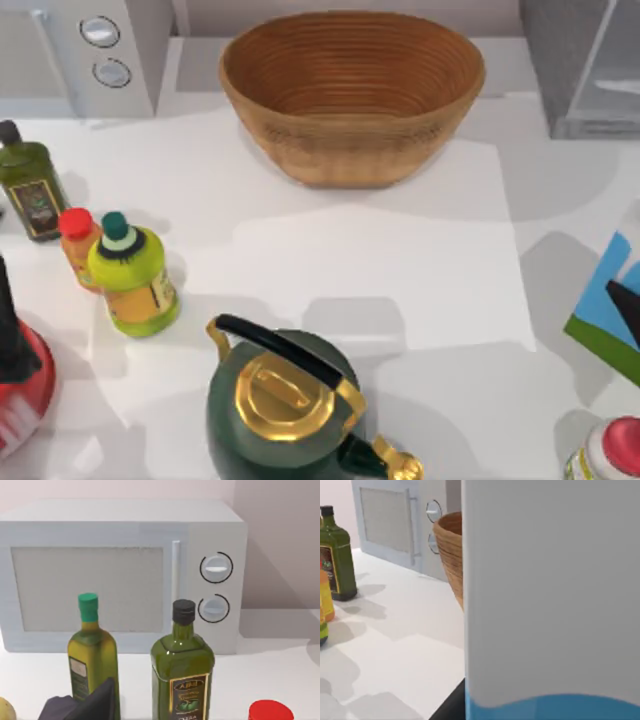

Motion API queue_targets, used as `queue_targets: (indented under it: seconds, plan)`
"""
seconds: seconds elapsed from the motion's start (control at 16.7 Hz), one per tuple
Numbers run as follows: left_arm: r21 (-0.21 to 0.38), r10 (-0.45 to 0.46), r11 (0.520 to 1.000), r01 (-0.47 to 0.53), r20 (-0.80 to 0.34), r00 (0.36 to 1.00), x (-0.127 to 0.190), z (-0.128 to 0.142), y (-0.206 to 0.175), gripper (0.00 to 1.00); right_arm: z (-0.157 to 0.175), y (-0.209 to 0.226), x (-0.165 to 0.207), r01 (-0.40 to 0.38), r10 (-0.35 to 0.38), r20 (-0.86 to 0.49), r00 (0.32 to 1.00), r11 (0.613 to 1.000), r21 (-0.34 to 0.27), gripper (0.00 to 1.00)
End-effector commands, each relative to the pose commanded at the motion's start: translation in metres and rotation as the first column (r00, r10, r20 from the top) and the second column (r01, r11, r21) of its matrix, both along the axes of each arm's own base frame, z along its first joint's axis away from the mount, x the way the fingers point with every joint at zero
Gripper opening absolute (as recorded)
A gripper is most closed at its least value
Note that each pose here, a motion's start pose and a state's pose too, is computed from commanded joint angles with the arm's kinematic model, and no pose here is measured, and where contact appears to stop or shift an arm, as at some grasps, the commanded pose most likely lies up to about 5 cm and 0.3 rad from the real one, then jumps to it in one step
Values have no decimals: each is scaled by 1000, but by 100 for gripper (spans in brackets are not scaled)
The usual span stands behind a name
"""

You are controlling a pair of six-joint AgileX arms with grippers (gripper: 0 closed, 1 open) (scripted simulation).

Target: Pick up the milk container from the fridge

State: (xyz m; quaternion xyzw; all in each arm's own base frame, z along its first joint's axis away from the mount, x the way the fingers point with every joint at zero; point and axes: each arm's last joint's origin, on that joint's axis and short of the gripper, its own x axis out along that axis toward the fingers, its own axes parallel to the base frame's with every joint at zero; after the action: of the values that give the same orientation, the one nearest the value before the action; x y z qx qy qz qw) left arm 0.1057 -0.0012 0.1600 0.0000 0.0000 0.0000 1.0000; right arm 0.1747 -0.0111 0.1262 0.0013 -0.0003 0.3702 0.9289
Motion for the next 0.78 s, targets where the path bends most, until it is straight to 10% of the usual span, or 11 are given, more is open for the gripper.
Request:
queue_targets:
  seconds: [0.78]
  plan:
    - [0, 0, 1000, 0, 0, 1000, 0, 0, 0, 100, -15, 17, 22, -12, 12, 3, 1000, 1000, -1, 0]
